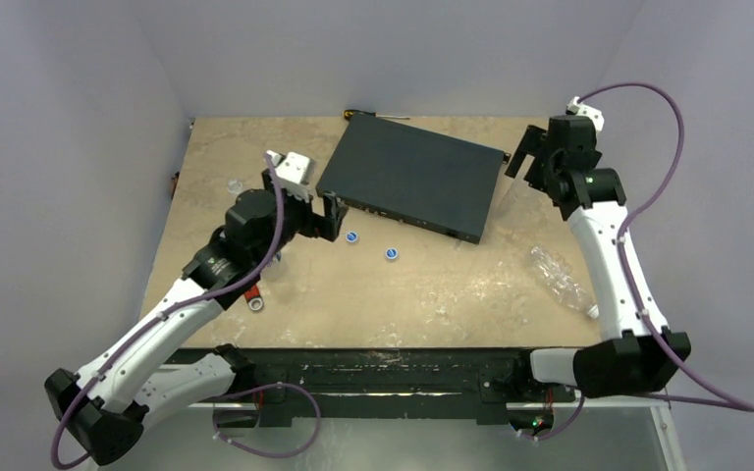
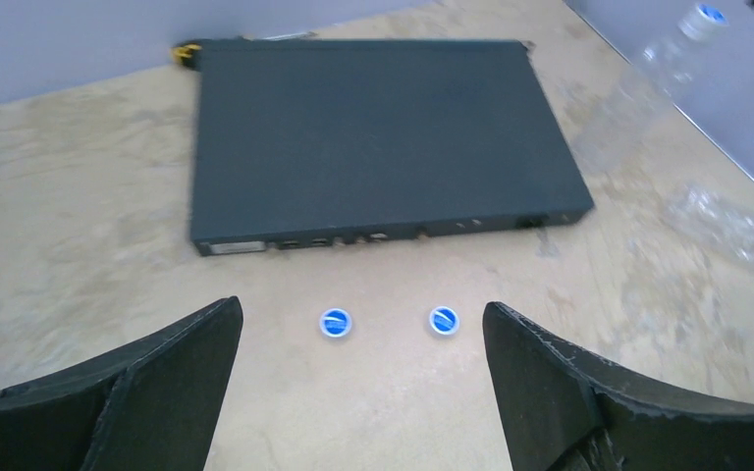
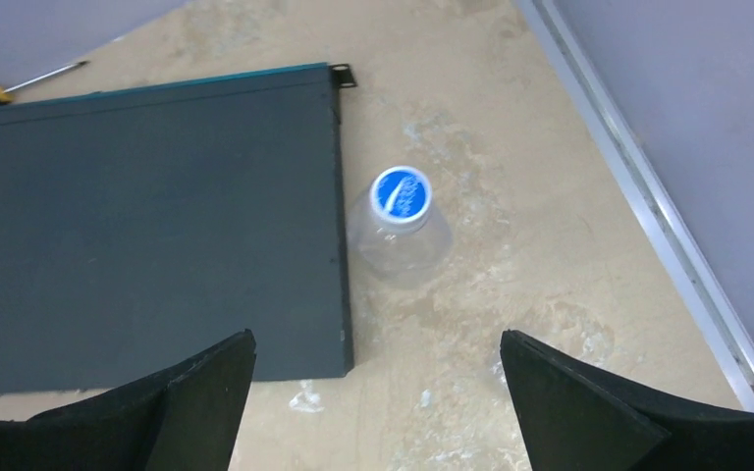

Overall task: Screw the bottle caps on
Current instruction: Place the plastic bottle at the center of the board, then pick up the plastic bottle at the center of the board.

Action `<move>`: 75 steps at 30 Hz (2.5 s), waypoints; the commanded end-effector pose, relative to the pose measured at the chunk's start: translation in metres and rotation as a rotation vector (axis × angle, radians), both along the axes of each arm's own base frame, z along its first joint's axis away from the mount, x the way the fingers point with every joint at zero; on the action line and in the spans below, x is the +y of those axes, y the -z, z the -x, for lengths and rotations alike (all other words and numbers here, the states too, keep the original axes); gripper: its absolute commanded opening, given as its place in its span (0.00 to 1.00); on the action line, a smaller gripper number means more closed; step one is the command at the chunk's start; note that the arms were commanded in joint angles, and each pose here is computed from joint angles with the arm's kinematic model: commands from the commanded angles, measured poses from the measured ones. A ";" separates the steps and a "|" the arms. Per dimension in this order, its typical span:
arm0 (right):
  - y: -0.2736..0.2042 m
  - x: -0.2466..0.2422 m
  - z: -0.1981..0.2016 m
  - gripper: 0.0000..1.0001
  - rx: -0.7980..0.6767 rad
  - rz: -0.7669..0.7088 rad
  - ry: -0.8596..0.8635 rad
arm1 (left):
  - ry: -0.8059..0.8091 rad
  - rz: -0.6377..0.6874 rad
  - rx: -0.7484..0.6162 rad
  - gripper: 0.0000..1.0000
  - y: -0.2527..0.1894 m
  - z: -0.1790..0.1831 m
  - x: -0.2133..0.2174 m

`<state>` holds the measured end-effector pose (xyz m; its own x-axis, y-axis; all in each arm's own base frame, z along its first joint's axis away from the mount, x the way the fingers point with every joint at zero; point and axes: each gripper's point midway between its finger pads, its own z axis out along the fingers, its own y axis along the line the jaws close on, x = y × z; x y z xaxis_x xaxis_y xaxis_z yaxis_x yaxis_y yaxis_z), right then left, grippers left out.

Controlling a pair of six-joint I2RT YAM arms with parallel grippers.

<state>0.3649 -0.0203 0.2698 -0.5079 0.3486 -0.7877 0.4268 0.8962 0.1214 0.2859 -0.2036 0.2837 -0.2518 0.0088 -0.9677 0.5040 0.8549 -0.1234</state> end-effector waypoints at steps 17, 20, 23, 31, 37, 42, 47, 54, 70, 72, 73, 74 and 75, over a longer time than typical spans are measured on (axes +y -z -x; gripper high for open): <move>0.011 0.214 0.053 0.98 -0.012 -0.190 -0.577 | -0.814 -0.067 0.185 1.00 0.073 0.033 0.156; 0.012 0.225 0.054 0.98 -0.018 -0.198 -0.617 | -0.843 -0.076 0.160 1.00 0.091 0.024 0.157; 0.015 0.232 0.057 0.98 -0.018 -0.200 -0.640 | -0.873 -0.060 0.119 1.00 0.101 0.017 0.159; 0.030 0.244 0.062 0.98 -0.011 -0.212 -0.679 | -0.986 -0.033 0.072 0.99 0.142 -0.004 0.165; 0.041 0.245 0.066 0.98 0.001 -0.208 -0.691 | -1.064 0.004 0.031 0.94 0.161 -0.003 0.176; 0.055 0.252 0.068 0.98 0.013 -0.220 -0.715 | -1.002 -0.004 -0.003 0.81 0.156 -0.015 0.166; 0.057 0.255 0.070 0.98 -0.015 -0.225 -0.747 | -0.844 0.013 0.060 0.48 0.153 -0.016 0.140; 0.049 0.276 0.080 0.98 -0.108 -0.293 -0.892 | -0.378 0.105 0.165 0.31 0.103 0.010 0.070; 0.005 0.323 0.141 0.98 -0.381 -0.321 -1.298 | 0.433 0.165 0.293 0.32 0.003 0.058 -0.058; 0.002 0.327 0.144 0.98 -0.407 -0.311 -1.294 | 0.454 0.176 0.302 0.32 0.001 0.057 -0.063; 0.006 0.328 0.144 0.98 -0.398 -0.299 -1.288 | 0.467 0.187 0.298 0.32 -0.003 0.057 -0.066; 0.010 0.328 0.144 0.98 -0.388 -0.282 -1.281 | 0.474 0.200 0.295 0.32 -0.005 0.056 -0.068; 0.013 0.329 0.143 0.98 -0.384 -0.266 -1.270 | 0.474 0.208 0.293 0.32 -0.007 0.055 -0.069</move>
